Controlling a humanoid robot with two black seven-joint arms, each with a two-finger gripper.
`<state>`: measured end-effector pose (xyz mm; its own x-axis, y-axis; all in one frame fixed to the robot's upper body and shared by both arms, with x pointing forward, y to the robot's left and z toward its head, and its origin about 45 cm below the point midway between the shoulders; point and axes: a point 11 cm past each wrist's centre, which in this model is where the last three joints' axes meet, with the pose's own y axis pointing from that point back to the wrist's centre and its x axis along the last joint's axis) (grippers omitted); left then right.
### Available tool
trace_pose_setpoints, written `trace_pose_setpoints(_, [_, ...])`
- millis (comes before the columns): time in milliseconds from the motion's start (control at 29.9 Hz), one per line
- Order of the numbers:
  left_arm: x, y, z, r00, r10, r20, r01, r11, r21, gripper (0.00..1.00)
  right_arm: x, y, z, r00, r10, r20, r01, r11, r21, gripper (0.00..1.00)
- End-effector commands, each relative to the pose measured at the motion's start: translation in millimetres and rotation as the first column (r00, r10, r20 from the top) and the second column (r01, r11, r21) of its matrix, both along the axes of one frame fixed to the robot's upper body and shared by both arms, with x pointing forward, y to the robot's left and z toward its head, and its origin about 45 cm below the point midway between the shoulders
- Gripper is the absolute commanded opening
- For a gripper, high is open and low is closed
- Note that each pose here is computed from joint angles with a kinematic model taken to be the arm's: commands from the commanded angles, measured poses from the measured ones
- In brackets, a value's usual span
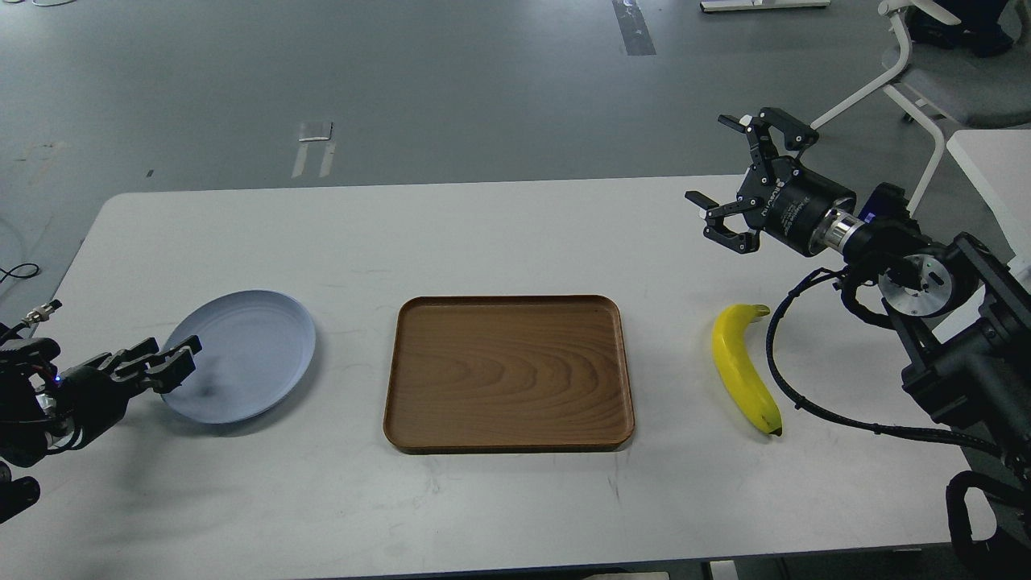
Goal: Place banana on plate with both arms
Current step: 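Grasp the plate rim with the left gripper and tilt it up, then carry the plate with the left gripper and lower it onto the wooden tray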
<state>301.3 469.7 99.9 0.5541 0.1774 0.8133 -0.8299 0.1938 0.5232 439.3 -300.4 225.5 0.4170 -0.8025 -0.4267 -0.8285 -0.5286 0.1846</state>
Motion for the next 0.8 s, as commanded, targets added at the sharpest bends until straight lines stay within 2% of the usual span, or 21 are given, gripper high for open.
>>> trace_pose_setpoints(0, [-1.8,-3.8,-5.5,1.000,0.002,-0.006,-0.002,1.000,-0.008,0.19,-0.5,-1.4,-0.8,1.000,-0.002,-0.002,0.002,1.000,-0.002,1.00])
trace_pose_setpoints(33, [-0.9,-5.5,-6.4,1.000,0.004,-0.004,-0.004,1.000,-0.014,0.16,-0.5,-2.1,-0.6,1.000,-0.003,-0.002,0.003,1.000,-0.003,1.00])
trace_pose_setpoints(67, [0.1,-3.9,-6.2,1.000,0.010,-0.001,-0.010,1.000,-0.011,0.06,-0.5,-1.4,-0.8,1.000,-0.002,-0.002,0.002,1.000,-0.002,1.00])
trace_pose_setpoints(100, [0.5,-2.3,-5.9,1.000,0.017,0.004,-0.017,1.000,-0.009,0.00,-0.5,-1.4,-0.8,1.000,-0.002,-0.002,0.002,1.000,-0.002,1.00])
trace_pose_setpoints(602, [17.0,-6.9,7.5,0.999,0.012,0.045,-0.011,1.000,-0.020,0.00,0.0,-3.7,0.6,1.000,-0.010,0.003,0.010,1.000,0.001,1.00])
trace_pose_setpoints(769, [51.5,-45.6,39.4,0.990,-0.062,0.130,0.074,0.993,-0.092,0.00,1.6,-7.3,5.1,1.000,-0.022,0.014,0.022,1.000,0.011,1.00])
